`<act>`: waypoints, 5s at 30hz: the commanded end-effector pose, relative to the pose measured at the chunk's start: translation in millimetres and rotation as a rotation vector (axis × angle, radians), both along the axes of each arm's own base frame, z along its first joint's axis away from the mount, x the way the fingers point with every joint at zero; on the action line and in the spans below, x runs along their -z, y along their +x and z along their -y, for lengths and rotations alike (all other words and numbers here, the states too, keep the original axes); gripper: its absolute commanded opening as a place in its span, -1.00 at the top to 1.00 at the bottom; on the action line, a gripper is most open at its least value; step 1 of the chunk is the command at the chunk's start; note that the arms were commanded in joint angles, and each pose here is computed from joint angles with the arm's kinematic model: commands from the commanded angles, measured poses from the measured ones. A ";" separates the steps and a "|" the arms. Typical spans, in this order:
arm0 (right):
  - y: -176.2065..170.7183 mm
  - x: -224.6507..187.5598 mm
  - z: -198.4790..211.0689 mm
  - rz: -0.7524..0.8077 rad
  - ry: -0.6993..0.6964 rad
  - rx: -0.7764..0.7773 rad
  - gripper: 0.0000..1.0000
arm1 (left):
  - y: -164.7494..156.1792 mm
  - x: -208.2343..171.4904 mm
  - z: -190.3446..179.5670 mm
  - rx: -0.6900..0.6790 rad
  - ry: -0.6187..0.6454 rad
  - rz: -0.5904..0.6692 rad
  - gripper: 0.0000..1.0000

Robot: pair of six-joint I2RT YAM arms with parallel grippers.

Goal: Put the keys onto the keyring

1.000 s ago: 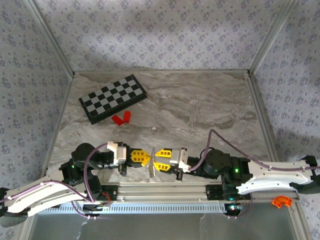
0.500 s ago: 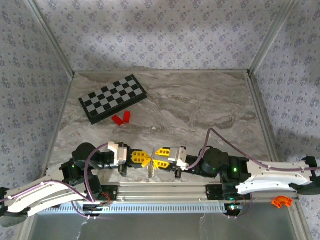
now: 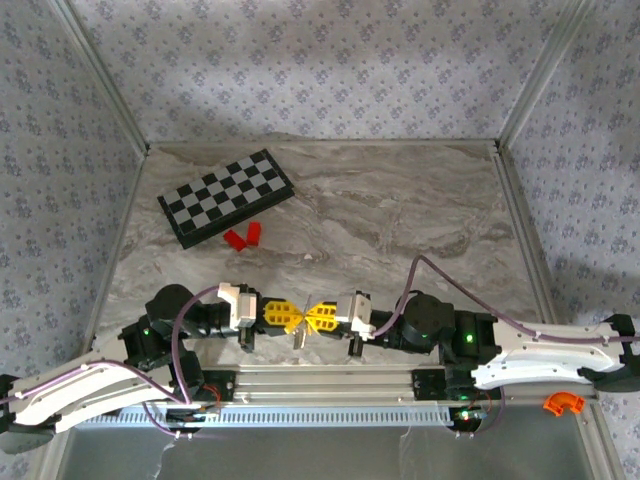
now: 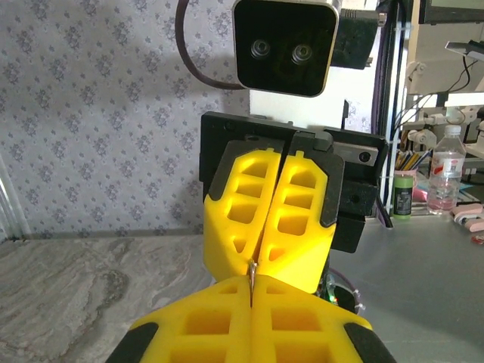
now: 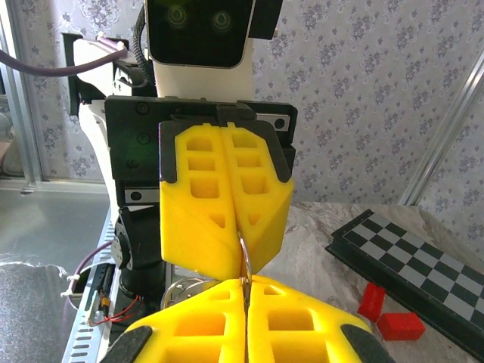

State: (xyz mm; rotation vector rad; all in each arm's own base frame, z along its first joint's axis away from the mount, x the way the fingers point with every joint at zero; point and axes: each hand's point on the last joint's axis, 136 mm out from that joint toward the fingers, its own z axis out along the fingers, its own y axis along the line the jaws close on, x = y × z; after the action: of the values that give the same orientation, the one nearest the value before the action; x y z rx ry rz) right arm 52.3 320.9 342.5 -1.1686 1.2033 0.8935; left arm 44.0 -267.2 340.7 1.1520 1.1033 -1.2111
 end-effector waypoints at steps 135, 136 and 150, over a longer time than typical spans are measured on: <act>10.1 33.7 8.6 -0.160 -0.363 0.031 0.92 | -7.1 -27.6 2.3 0.050 -0.012 -0.018 1.00; 9.5 33.5 8.9 -0.157 -0.362 0.028 0.92 | -6.7 -27.0 2.2 0.048 -0.014 -0.020 1.00; 5.8 41.0 11.6 -0.122 -0.372 0.032 0.80 | -7.1 -32.1 -0.7 0.044 -0.036 -0.016 1.00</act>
State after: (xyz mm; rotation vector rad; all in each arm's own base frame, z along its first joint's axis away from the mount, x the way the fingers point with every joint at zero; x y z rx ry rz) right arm 56.7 311.4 308.7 -1.3832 1.5213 0.7845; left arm 43.3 -274.2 338.9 1.1960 1.1912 -1.2377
